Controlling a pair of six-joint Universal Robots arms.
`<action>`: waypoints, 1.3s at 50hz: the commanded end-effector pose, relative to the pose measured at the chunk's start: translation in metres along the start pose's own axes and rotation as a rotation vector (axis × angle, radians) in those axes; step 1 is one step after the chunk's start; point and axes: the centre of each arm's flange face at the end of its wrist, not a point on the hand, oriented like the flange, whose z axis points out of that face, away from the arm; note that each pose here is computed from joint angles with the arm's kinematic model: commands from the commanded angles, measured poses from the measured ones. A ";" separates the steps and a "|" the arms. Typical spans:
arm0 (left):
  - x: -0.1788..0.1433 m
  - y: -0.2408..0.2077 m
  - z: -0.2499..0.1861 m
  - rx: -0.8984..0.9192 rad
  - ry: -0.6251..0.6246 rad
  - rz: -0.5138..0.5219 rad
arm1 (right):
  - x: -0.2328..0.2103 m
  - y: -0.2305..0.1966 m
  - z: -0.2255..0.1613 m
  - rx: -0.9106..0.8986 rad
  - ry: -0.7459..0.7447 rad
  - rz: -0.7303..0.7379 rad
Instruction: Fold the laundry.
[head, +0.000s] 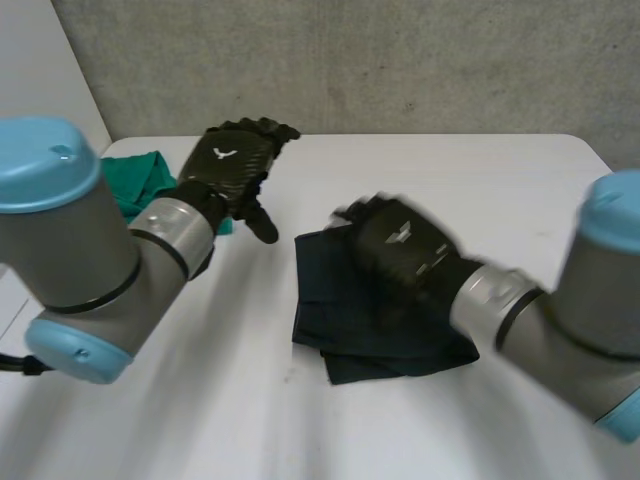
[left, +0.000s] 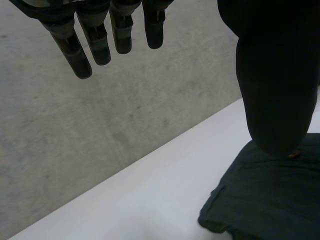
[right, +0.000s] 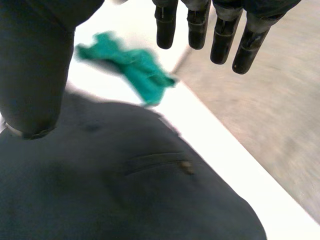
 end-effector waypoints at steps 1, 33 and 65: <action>0.040 0.019 0.021 -0.018 0.104 -0.002 | 0.049 0.002 -0.002 -0.005 0.135 0.394; 0.072 0.073 0.020 -0.269 0.144 0.182 | 0.063 0.069 0.018 -0.334 0.273 0.222; 0.042 -0.030 -0.036 -0.130 0.232 0.005 | 0.040 0.103 -0.035 -0.315 0.376 0.699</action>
